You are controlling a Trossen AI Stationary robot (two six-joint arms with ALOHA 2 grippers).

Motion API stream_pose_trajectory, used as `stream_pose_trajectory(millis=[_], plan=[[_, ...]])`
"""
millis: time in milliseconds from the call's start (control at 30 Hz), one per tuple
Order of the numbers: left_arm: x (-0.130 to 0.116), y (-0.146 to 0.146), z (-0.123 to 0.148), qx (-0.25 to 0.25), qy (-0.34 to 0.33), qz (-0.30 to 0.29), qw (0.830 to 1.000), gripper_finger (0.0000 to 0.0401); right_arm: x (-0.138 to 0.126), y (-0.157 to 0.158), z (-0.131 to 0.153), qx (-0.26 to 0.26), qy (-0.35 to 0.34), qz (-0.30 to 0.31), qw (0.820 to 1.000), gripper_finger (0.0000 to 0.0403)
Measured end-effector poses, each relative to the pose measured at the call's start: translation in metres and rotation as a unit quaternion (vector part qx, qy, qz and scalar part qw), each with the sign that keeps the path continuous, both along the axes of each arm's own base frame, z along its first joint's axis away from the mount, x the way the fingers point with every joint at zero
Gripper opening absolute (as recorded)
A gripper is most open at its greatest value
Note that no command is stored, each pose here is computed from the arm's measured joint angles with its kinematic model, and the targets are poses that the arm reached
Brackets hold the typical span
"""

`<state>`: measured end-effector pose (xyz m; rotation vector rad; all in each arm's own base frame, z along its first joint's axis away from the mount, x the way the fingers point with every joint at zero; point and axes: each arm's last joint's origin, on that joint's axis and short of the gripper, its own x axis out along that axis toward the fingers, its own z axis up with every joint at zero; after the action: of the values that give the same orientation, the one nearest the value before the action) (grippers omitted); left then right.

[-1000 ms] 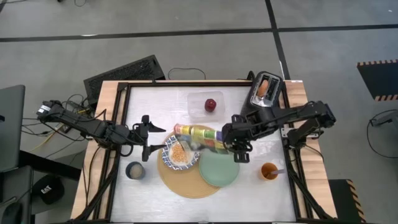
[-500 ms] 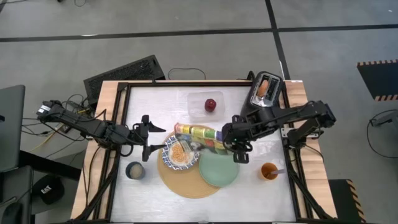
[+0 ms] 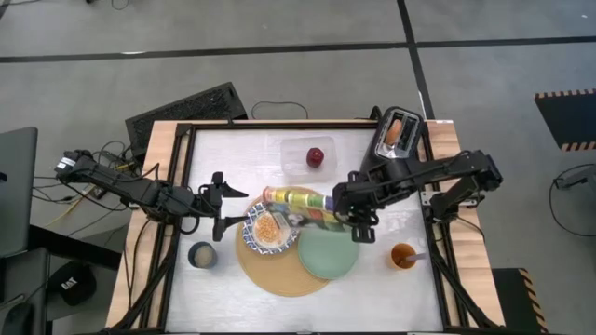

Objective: Arrange a breakfast setting
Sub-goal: Pour the cereal into the white patterned bowl

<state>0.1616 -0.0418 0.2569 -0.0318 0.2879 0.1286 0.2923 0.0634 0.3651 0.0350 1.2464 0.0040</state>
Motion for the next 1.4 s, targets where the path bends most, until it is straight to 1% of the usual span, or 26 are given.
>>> stream_pose_trajectory(millis=[67,133,200,267,333,400,467,600,700,800,900,933,1033,1067,1133,1167,1200,1267,1333,1400], plan=[[0.000,0.000,0.000,0.000,0.000,0.000,1.000,0.0296,0.002,0.000,-0.002,0.005,0.002,-0.009,1.000,0.0187],[0.000,0.000,0.000,0.000,0.000,0.000,1.000,0.0296,0.003,0.002,-0.002,0.007,-0.002,0.010,1.000,0.0187],[0.000,0.000,0.000,0.000,0.000,0.000,1.000,0.0296,0.002,0.001,-0.001,-0.001,-0.005,-0.005,1.000,0.0187],[0.000,0.000,0.000,-0.001,0.000,0.000,1.000,0.0296,0.001,0.001,-0.002,0.006,0.004,0.006,1.000,0.0187],[0.000,0.000,0.000,-0.001,0.000,0.001,1.000,0.0296,0.001,0.002,-0.002,0.006,0.004,-0.006,1.000,0.0187],[0.000,0.000,0.000,-0.001,0.000,0.001,1.000,0.0296,0.001,0.001,-0.002,0.007,0.005,0.003,1.000,0.0187],[0.000,0.000,0.000,-0.003,0.000,0.001,1.000,0.0296,0.002,0.002,-0.002,0.003,0.001,-0.008,1.000,0.0187],[0.000,0.000,0.000,-0.003,0.000,0.001,1.000,0.0296,0.002,0.003,-0.001,-0.001,-0.003,-0.001,1.000,0.0187],[0.000,0.000,0.000,-0.004,-0.001,0.001,1.000,0.0296,0.003,0.007,-0.001,0.007,-0.013,0.007,1.000,0.0187],[0.000,0.000,0.000,-0.003,-0.001,0.001,1.000,0.0296,0.001,0.010,-0.001,-0.002,-0.008,0.020,1.000,0.0187],[0.000,0.000,0.001,-0.003,-0.003,0.001,1.000,0.0296,0.003,0.005,-0.001,0.008,-0.011,-0.005,1.000,0.0187],[0.000,0.000,0.001,-0.003,-0.003,0.001,1.000,0.0296,0.003,0.007,0.000,0.009,-0.014,-0.001,1.000,0.0187],[0.000,0.000,0.000,-0.002,-0.002,0.001,1.000,0.0296,0.000,0.009,-0.001,-0.009,-0.007,0.016,1.000,0.0187],[0.000,0.000,0.000,-0.001,-0.002,0.001,1.000,0.0296,0.000,0.007,-0.001,-0.010,-0.004,0.012,1.000,0.0187],[0.000,0.000,0.000,0.000,-0.002,0.001,1.000,0.0296,0.003,0.004,0.000,0.002,-0.014,0.002,1.000,0.0187],[0.000,0.000,0.000,0.000,-0.002,0.001,1.000,0.0296,0.004,0.004,0.001,0.004,-0.020,0.012,1.000,0.0187],[0.000,0.000,0.000,0.000,-0.002,0.002,1.000,0.0296,0.004,0.005,0.001,0.000,-0.024,0.023,0.999,0.0187],[0.000,0.000,0.000,0.000,-0.002,0.002,1.000,0.0296,0.005,0.002,0.001,-0.015,-0.024,0.016,0.999,0.0186],[0.000,0.000,0.000,0.000,-0.002,0.002,1.000,0.0296,0.006,0.000,0.000,0.001,-0.024,0.005,1.000,0.0186],[0.000,0.000,0.000,0.000,-0.002,0.002,1.000,0.0296,0.007,0.003,-0.001,-0.001,-0.024,0.019,1.000,0.0186]])
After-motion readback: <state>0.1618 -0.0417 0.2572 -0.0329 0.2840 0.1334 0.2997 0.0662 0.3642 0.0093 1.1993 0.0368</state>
